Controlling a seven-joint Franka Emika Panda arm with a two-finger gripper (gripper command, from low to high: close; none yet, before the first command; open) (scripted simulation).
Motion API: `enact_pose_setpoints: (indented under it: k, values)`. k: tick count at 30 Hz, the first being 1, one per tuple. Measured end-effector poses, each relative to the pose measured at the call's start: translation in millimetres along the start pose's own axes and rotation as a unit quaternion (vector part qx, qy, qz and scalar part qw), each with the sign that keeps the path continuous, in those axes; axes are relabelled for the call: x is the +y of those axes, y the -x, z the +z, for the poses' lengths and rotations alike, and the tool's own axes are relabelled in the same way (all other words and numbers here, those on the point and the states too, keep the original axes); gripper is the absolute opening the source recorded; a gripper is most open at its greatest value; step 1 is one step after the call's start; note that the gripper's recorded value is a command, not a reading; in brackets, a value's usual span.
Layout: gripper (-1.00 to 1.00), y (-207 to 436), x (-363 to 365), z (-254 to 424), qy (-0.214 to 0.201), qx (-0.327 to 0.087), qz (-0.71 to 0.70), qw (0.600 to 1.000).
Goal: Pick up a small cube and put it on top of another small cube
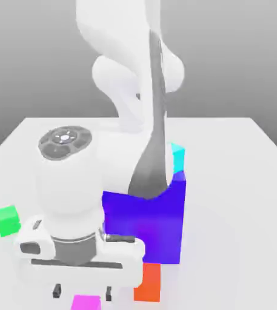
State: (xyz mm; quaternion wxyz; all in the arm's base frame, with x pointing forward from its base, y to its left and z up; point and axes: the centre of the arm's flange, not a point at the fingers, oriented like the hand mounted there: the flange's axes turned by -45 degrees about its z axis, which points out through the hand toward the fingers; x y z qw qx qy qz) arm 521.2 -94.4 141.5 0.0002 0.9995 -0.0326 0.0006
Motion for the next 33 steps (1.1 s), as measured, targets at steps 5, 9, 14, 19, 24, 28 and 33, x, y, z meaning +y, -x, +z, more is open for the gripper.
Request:
enact_pose_setpoints:
  k: [5, 9, 14, 19, 24, 28, 33]
  values:
    - [-1.00, 0.6, 0.1, 9.6, 0.000, 0.000, 0.000, 1.000]
    - [-1.00, 0.2, 0.1, 0.0, 0.000, 0.000, 0.000, 1.000]
    - [-1.00, 17.8, 40.5, -56.6, 0.006, 0.000, 0.063, 0.998]
    - [-1.00, 98.8, 157.3, -84.8, 0.015, 0.000, 0.274, 0.962]
    - [-1.00, 219.9, 249.4, -100.6, 0.006, 0.000, 0.499, 0.866]
    - [-1.00, 243.0, 255.8, -72.3, 0.000, 0.001, 0.543, 0.840]
    - [1.00, 244.8, 254.5, -42.0, 0.000, 0.000, 0.545, 0.839]
